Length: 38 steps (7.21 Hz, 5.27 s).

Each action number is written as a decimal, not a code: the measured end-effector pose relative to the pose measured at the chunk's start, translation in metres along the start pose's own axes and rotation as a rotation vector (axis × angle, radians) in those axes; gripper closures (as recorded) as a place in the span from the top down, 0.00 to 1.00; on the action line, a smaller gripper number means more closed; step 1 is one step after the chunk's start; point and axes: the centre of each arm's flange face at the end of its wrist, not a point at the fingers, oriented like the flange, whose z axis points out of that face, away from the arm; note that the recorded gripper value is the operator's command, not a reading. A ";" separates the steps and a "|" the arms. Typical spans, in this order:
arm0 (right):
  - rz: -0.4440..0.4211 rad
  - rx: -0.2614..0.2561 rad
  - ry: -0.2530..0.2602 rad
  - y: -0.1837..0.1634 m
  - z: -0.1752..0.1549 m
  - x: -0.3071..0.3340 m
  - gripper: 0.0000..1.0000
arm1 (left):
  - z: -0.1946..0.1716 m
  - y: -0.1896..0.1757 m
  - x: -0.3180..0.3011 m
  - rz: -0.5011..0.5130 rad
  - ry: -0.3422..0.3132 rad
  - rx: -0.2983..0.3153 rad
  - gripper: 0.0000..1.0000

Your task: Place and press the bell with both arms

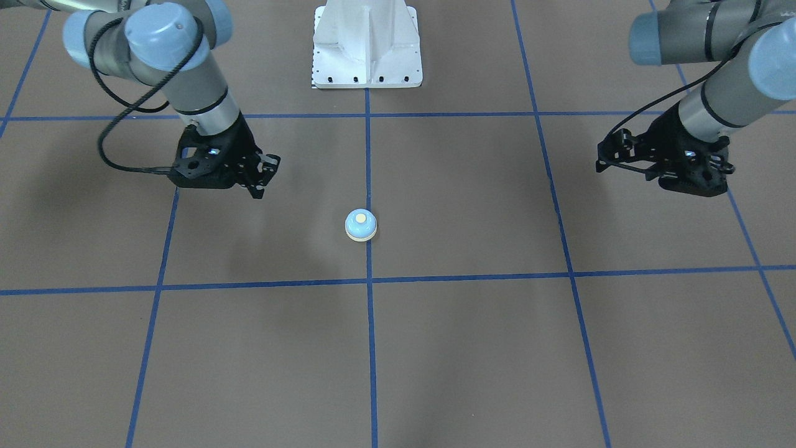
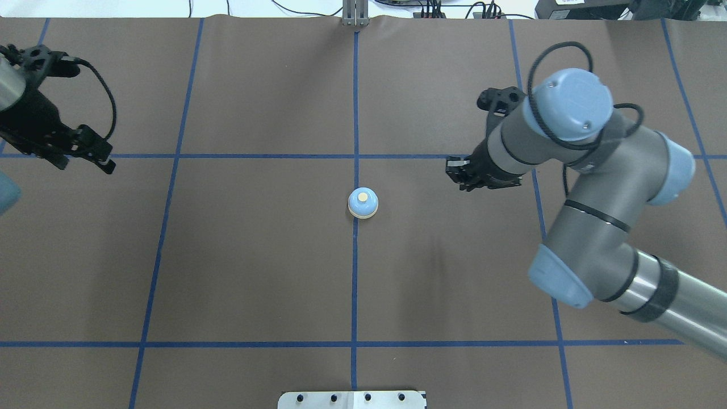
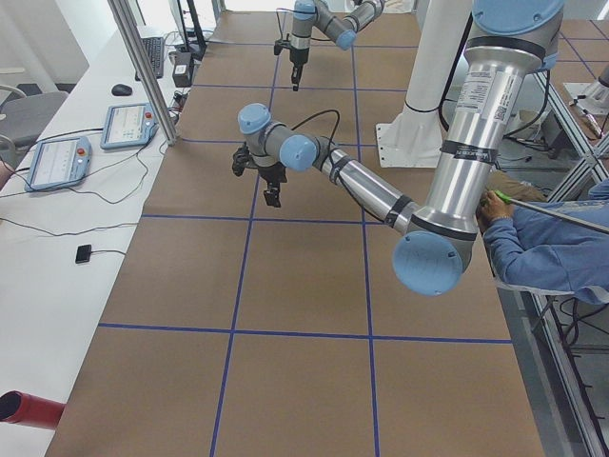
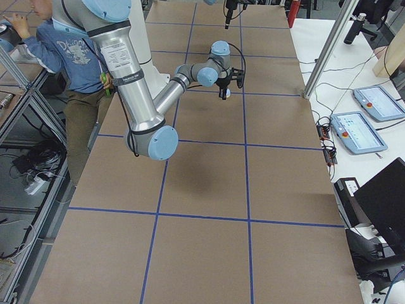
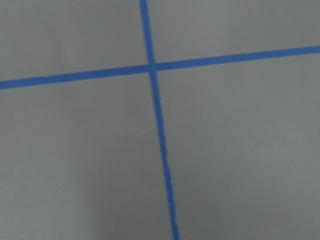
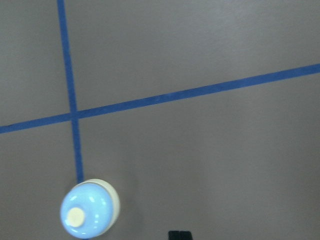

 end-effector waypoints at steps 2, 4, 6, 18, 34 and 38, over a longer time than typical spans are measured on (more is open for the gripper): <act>-0.055 -0.013 0.028 -0.025 -0.027 0.089 1.00 | -0.020 0.017 -0.085 0.058 -0.031 0.024 0.99; -0.113 -0.048 0.031 -0.055 -0.067 0.200 1.00 | -0.034 0.035 -0.138 0.066 -0.051 0.043 0.99; -0.194 -0.057 0.038 -0.065 -0.109 0.331 1.00 | -0.044 0.053 -0.184 0.100 -0.066 0.052 0.99; -0.313 -0.063 0.114 -0.090 -0.138 0.506 1.00 | -0.070 0.091 -0.293 -0.029 -0.127 0.090 1.00; -0.429 -0.067 0.220 -0.080 -0.115 0.490 1.00 | -0.060 0.148 -0.308 -0.014 -0.181 0.116 1.00; -0.421 -0.090 0.135 -0.073 -0.111 0.487 1.00 | -0.063 0.146 -0.303 0.000 -0.181 0.124 1.00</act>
